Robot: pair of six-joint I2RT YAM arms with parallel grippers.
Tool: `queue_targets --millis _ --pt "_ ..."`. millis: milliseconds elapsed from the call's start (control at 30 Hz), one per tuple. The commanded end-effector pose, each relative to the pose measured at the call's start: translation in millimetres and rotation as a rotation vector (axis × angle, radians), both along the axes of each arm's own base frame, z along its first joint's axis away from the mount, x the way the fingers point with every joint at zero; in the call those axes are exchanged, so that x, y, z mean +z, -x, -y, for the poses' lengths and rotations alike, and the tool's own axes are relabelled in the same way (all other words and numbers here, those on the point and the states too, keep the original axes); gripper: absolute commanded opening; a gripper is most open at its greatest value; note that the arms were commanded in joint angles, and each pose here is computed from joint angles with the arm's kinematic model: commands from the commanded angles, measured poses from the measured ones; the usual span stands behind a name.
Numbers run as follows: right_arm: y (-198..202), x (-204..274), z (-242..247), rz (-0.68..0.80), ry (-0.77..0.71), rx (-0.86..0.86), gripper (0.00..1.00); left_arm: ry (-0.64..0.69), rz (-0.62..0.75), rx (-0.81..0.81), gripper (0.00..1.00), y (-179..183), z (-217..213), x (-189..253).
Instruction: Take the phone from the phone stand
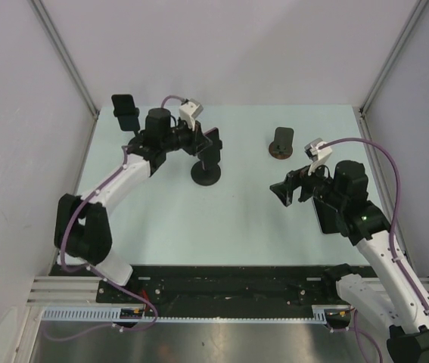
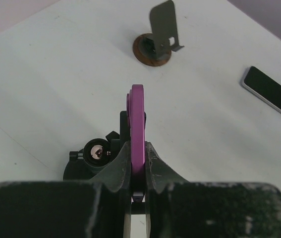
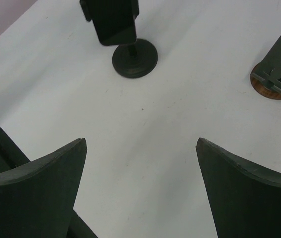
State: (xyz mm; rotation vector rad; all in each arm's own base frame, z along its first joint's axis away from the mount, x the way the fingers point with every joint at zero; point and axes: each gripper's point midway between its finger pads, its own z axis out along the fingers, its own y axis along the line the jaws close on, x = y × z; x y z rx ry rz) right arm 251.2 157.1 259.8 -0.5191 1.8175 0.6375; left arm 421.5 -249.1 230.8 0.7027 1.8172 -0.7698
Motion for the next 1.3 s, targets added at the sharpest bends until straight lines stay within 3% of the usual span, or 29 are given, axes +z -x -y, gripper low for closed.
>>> queue_targets --millis 0,300,700,800,833,1100,1133,1267 --pt "-5 17 -11 0.043 -0.06 0.032 0.98 0.056 0.215 -0.065 0.0 51 24 74" --pt "-10 15 -27 0.027 -0.081 0.038 0.97 0.08 0.24 -0.033 0.0 132 56 79" --pt "-7 11 -44 0.019 -0.068 0.043 0.97 0.18 0.161 0.013 0.01 163 79 70" --pt "-5 11 -44 0.023 -0.063 0.039 0.97 0.183 0.161 0.009 0.12 166 78 69" --pt "-4 11 -44 0.022 -0.062 0.038 0.97 0.188 0.162 0.006 0.22 167 77 71" --pt "2 17 -43 0.035 -0.067 0.032 0.98 0.214 0.165 -0.009 0.65 174 75 80" --pt "3 17 -44 0.035 -0.065 0.036 0.98 0.222 0.168 -0.007 0.75 175 73 83" --pt "6 23 -51 0.045 -0.069 0.046 1.0 0.273 0.201 0.027 0.93 179 60 106"
